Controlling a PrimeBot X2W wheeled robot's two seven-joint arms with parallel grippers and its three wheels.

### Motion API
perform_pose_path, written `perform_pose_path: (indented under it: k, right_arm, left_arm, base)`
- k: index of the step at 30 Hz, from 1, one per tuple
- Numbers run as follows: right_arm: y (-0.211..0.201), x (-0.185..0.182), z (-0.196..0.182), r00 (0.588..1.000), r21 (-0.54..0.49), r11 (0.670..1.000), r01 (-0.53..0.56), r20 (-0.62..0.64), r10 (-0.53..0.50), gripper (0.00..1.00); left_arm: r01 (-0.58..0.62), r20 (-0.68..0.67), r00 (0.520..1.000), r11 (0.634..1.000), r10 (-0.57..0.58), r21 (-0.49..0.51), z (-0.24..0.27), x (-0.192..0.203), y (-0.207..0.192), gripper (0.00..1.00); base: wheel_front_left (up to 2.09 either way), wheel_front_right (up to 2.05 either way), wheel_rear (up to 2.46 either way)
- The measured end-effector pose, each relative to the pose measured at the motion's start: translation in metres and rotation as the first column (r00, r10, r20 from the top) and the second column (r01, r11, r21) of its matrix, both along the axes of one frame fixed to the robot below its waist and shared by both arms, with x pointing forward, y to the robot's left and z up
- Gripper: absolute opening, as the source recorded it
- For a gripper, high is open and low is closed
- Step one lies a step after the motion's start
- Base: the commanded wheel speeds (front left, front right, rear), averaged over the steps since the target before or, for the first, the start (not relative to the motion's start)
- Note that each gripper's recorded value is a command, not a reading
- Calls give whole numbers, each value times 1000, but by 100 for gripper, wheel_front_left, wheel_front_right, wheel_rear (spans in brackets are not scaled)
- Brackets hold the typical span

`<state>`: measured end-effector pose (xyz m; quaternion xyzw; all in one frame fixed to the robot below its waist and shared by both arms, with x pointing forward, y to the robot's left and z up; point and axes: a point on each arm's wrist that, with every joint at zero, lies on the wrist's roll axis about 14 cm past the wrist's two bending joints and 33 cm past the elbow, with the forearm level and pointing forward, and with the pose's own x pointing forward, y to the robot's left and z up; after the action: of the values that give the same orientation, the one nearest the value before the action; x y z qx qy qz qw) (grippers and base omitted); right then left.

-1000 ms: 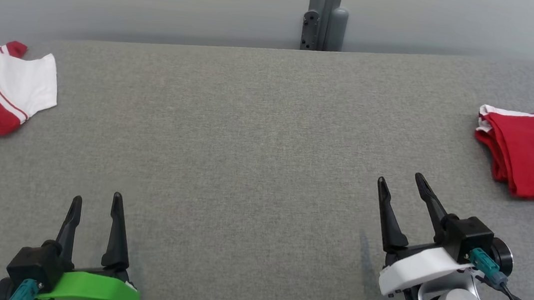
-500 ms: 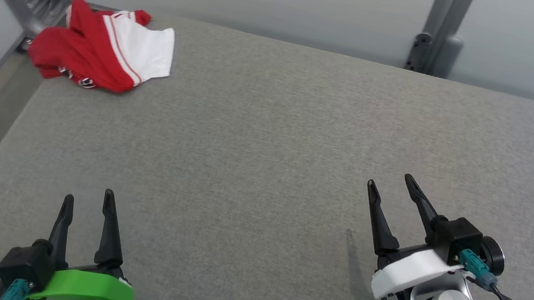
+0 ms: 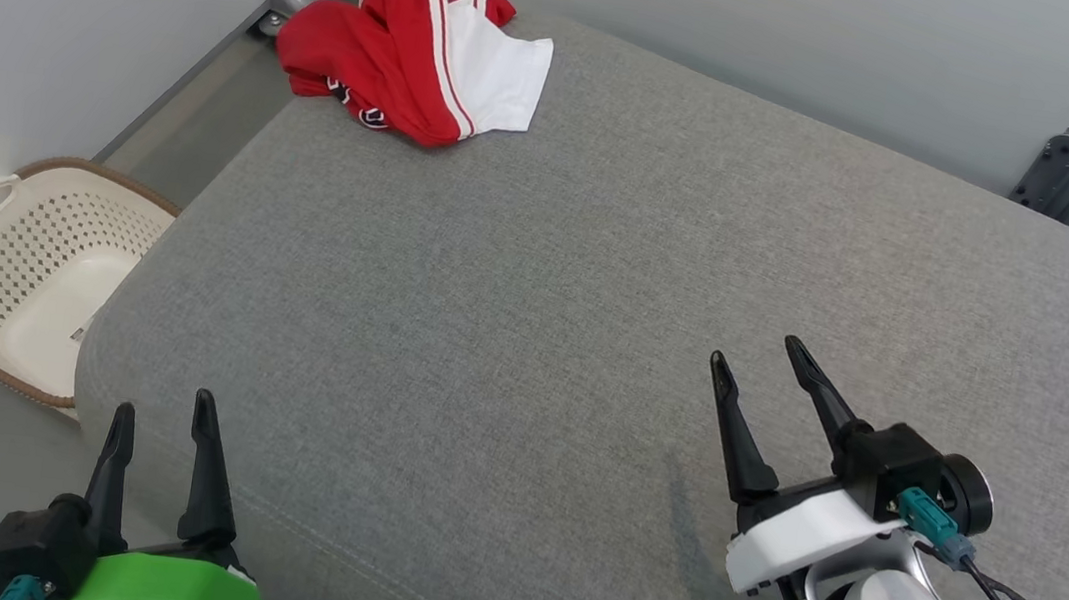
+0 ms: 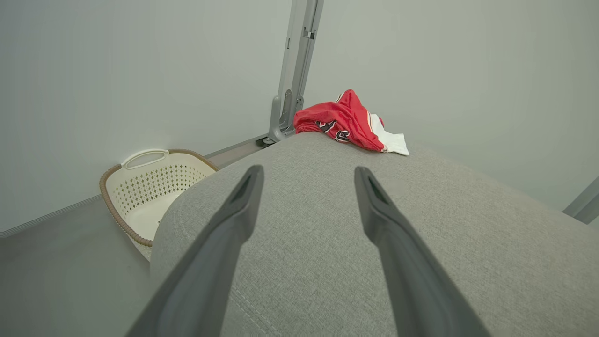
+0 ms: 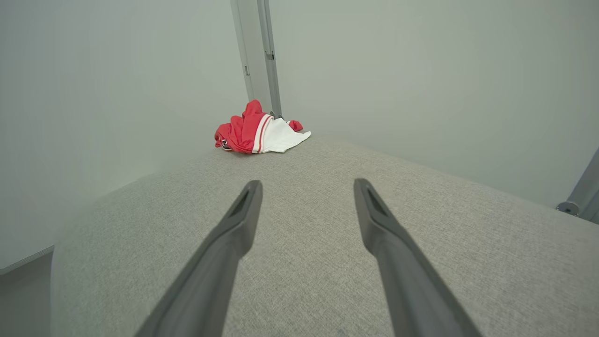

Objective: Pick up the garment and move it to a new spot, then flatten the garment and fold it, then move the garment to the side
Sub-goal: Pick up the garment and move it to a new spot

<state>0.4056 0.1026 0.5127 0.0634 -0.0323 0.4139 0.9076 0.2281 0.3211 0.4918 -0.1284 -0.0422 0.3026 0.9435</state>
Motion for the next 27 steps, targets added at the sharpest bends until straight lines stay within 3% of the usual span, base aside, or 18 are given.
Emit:
perform_pose_path:
  k: [11, 16, 22, 25, 27]
  right_arm:
    - [-8, 28, -5, 999, 5, 999, 49, 10, -49, 100]
    - [-22, 46, 0, 994, 11, 995, 99, 39, -100, 100]
    - [-52, 66, 3, 981, 3, 983, 184, 69, -184, 100]
    - [-71, 76, -1, 971, -14, 973, 232, 65, -231, 100]
    - [-87, 83, -7, 962, -36, 963, 269, 70, -266, 100]
  left_arm:
    - [5, -56, 998, 1000, -3, 30, -5, 15, 6, 100]
    - [92, -64, 995, 977, -81, 193, 23, 61, 22, 100]
    - [218, -100, 976, 902, -194, 373, 57, 141, 43, 100]
    - [273, -123, 962, 872, -243, 407, 71, 186, 48, 100]
    - [303, -150, 953, 873, -265, 382, 70, 215, 51, 100]
  base:
    - [0, 0, 0]
    - [0, 0, 0]
    - [0, 0, 0]
    - [0, 0, 0]
    - [0, 0, 0]
